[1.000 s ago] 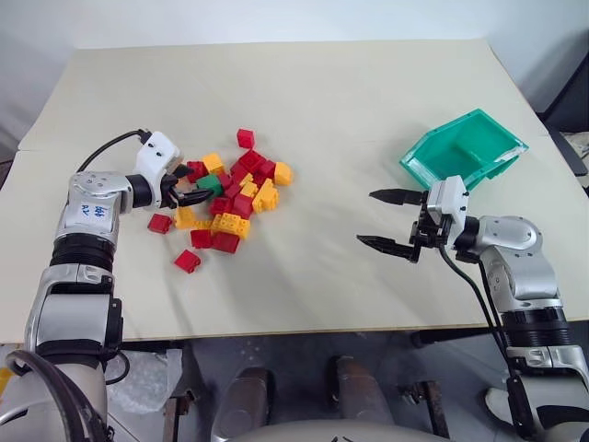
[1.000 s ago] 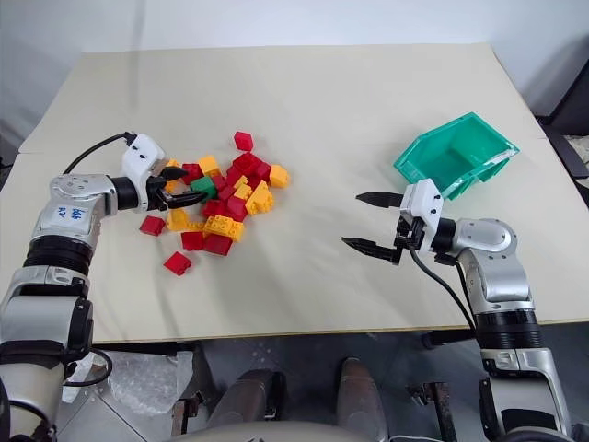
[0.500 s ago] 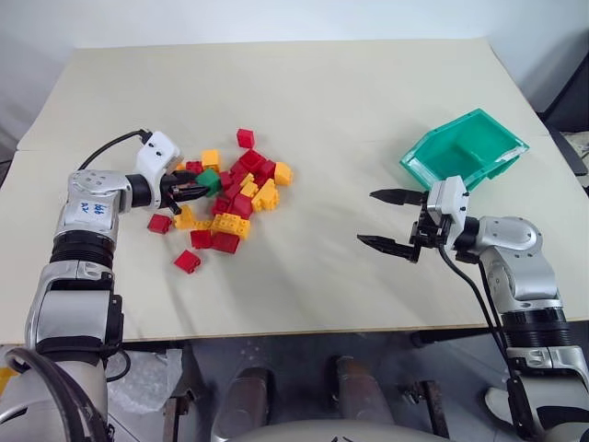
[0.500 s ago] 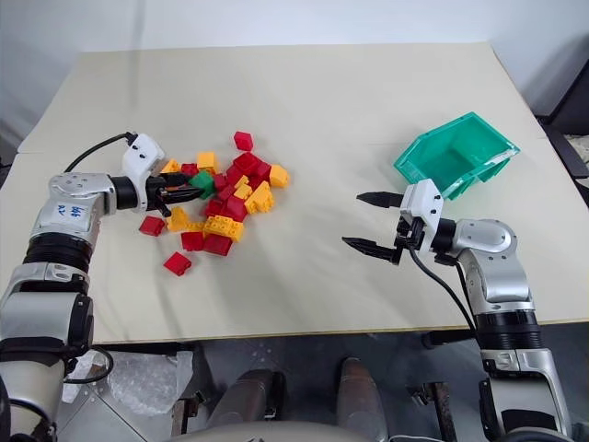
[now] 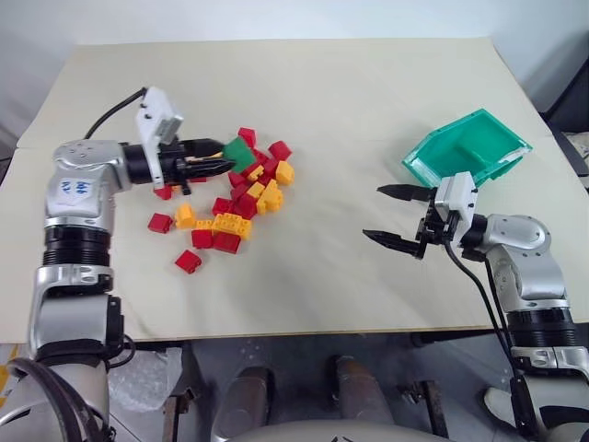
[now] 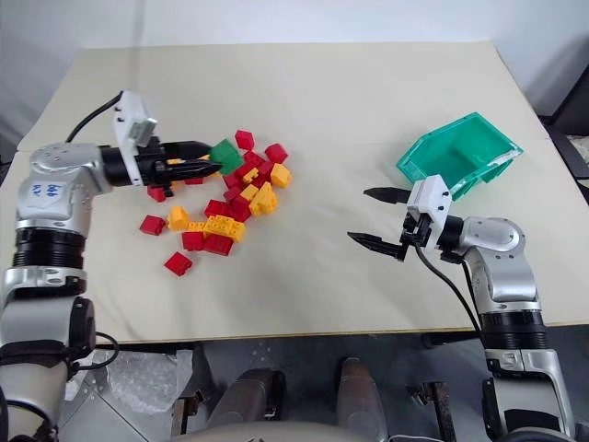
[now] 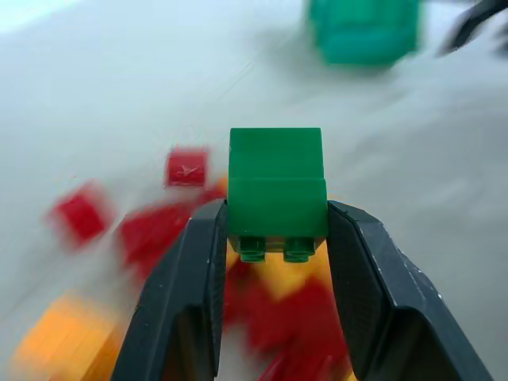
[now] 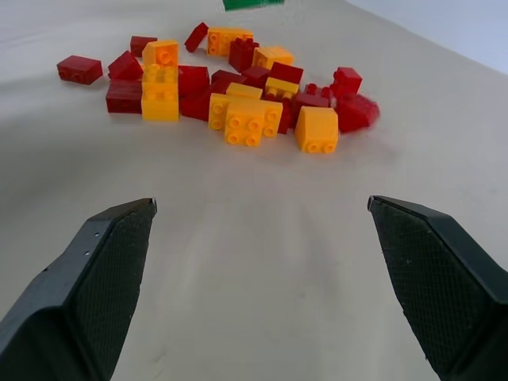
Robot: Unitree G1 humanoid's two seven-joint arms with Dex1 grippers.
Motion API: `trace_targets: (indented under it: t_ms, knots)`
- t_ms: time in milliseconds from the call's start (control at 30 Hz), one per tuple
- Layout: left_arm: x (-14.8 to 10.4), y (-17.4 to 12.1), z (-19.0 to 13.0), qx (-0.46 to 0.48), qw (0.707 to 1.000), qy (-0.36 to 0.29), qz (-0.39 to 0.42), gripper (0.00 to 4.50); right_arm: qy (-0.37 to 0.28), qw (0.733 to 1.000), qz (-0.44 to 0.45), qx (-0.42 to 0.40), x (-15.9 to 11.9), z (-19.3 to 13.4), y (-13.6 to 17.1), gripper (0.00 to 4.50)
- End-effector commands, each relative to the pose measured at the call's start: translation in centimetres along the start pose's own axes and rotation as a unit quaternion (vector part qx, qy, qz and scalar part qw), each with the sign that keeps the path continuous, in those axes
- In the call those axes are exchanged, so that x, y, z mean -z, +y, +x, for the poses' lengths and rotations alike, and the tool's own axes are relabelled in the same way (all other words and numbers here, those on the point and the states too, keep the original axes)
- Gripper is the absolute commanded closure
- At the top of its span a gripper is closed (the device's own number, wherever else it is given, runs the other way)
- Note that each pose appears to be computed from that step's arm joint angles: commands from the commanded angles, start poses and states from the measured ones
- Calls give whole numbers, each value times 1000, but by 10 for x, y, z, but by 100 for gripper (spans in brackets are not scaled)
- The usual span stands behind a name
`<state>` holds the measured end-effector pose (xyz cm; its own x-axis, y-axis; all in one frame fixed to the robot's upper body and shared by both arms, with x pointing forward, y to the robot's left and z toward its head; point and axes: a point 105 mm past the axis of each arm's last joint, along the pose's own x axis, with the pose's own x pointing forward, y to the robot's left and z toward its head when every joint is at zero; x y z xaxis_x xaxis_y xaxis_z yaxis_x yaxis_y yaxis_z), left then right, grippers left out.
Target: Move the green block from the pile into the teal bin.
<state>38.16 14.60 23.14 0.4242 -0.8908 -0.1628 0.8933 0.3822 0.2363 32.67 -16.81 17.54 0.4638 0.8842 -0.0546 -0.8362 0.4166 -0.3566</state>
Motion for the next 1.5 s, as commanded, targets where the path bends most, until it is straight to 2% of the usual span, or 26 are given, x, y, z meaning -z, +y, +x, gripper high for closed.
trace_targets:
  t_ms: [33, 133, 233, 333, 433, 567, 667, 800, 900, 1067, 1233, 1367, 1433, 1500]
  knots:
    - [-16, -8, 21, 20, 999, -17, 29, 303, -10, 999, -24, 40, -13, -14, -13, 0]
    - [-14, -13, 56, 26, 998, -30, 39, 303, -9, 996, -24, 81, -15, -26, -22, 0]
    - [-14, -16, 106, 10, 998, -46, 37, 303, 10, 987, -22, 160, -10, -49, -29, 0]
    - [-19, -19, 133, 1, 998, -58, 40, 303, 16, 974, -14, 224, -9, -65, -29, 0]
    - [-24, -21, 147, -4, 997, -61, 42, 303, 7, 965, -5, 263, -11, -72, -28, 0]
    - [-24, -24, 154, 1, 997, -59, 44, 303, -2, 961, 2, 277, -14, -71, -21, 0]
    - [-14, -42, 157, 71, 995, -45, 46, 303, -8, 959, 9, 283, -16, -69, -16, 0]
    - [16, -75, 158, 186, 981, 23, 48, 303, -3, 961, 11, 277, -16, -67, -13, 0]
    - [24, -82, 159, 205, 976, 45, 56, 303, -2, 961, 12, 275, -17, -66, -13, 0]
    - [30, -80, 159, 201, 975, 79, 50, 142, 11, 964, 9, 267, -15, -68, -10, 0]
    - [20, -79, 154, 211, 975, 56, 35, 2, 30, 968, 8, 251, -14, -72, -9, 0]
    - [5, -66, 140, 188, 981, 21, 40, 2, 52, 973, 5, 226, -16, -74, -10, 0]
    - [-9, -44, 110, 146, 988, -41, 33, 2, 65, 978, 28, 197, -19, -79, -11, 0]
    - [-9, -27, 78, 107, 992, -64, 26, 2, 92, 979, 23, 182, -19, -86, -13, 0]
